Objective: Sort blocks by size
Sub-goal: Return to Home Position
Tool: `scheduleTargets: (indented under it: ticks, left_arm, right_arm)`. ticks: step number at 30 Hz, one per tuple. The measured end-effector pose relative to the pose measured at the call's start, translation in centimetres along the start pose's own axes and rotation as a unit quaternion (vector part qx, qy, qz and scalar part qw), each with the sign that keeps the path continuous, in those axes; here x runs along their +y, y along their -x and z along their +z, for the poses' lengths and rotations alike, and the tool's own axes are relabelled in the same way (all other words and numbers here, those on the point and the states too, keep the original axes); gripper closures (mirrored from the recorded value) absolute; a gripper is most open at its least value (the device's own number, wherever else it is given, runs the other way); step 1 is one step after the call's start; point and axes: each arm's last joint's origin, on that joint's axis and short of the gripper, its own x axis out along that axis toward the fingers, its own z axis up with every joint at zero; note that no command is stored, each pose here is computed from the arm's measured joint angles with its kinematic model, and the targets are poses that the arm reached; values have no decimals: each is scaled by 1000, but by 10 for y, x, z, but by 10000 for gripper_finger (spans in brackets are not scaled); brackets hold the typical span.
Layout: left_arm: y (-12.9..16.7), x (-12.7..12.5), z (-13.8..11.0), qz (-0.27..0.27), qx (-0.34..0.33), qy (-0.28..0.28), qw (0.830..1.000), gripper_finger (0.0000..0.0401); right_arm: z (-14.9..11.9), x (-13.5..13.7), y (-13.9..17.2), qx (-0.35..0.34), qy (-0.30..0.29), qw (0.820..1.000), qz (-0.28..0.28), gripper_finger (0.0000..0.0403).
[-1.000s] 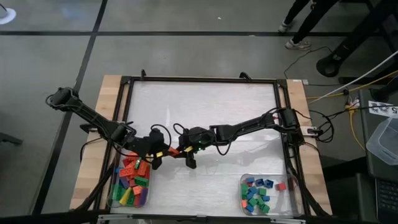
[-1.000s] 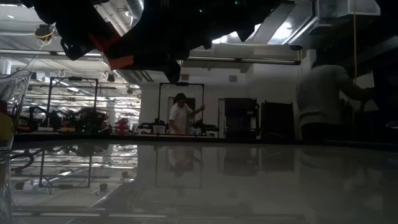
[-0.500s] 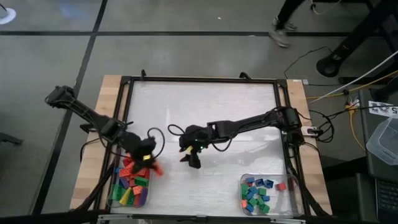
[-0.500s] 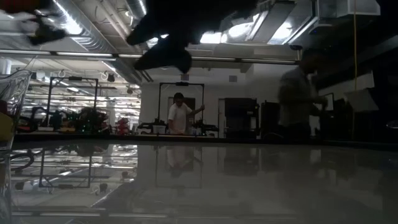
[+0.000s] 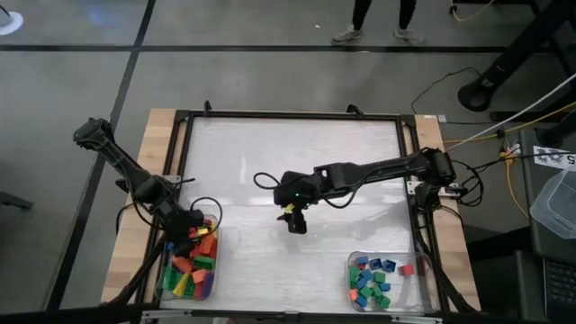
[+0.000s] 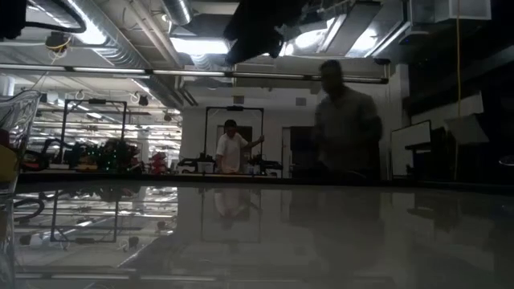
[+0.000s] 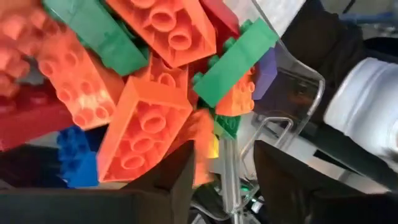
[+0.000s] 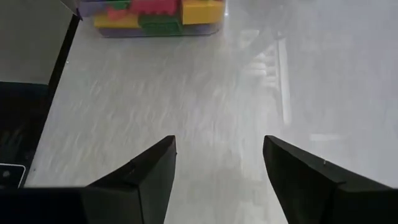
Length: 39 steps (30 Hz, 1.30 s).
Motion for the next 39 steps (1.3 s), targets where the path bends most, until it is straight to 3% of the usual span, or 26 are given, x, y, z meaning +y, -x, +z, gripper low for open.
scheduleTargets:
  ticks: [2,4,6,8,11,14,18,22,30,39]
  left_arm:
    - [0,0,-1,2,1,10,1000,246]
    - [0,0,0,0,-7,-17,1000,242]
    - [1,-5,3,-19,-65,-60,996,241]
    - [7,-12,7,-46,-147,-123,980,241]
    - [26,-19,9,-89,-259,-219,937,240]
    - [51,-19,9,-104,-369,-288,878,240]
    - [82,-7,7,-40,-499,-353,790,240]
    - [103,5,3,0,-563,-371,739,240]
    - [99,23,10,54,-614,-406,675,239]
    - [86,49,13,65,-644,-405,645,239]
  right_arm:
    - [0,0,6,2,0,1000,-4,162]
    - [0,1,17,6,6,1000,-5,162]
    - [-1,3,31,13,22,1000,-6,162]
    - [-3,4,47,24,37,999,-8,162]
    - [-6,5,71,31,52,998,-30,162]
    - [-12,5,91,32,64,996,-58,162]
    - [-42,1,107,26,72,995,-67,162]
    - [-87,-5,117,-23,49,996,-71,162]
    - [-175,-19,134,-206,-40,975,-70,162]
    - [-234,-23,155,-304,-57,948,-72,162]
